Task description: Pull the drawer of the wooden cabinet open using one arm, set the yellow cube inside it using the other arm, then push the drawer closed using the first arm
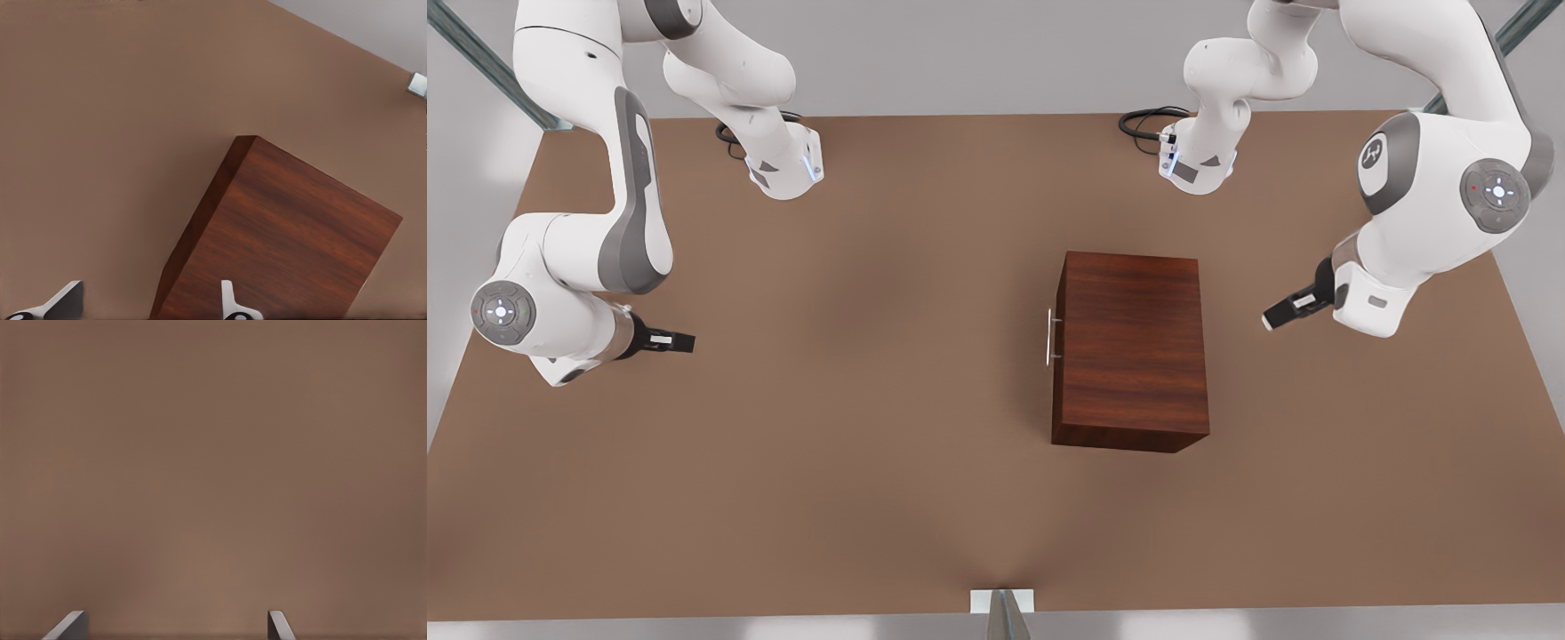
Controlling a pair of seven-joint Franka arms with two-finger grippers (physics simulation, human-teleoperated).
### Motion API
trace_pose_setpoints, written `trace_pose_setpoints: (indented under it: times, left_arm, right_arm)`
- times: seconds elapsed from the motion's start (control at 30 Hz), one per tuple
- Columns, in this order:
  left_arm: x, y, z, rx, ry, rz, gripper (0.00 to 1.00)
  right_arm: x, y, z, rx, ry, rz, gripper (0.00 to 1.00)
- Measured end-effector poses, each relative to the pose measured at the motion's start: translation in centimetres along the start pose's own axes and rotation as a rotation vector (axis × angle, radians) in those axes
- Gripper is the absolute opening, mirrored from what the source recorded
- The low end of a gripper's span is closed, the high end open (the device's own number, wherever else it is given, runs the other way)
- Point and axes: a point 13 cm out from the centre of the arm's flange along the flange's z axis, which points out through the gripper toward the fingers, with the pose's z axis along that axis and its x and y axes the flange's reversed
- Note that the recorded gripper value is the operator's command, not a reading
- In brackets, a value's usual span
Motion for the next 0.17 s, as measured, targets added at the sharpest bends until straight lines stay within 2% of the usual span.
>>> trace_pose_setpoints:
  times: [0.17]
  left_arm:
    - [0.20,-0.11,-0.01,-0.003,0.001,0.135,1.00]
  right_arm:
    - [0.00,-0.01,0.01,0.001,0.000,-0.003,1.00]
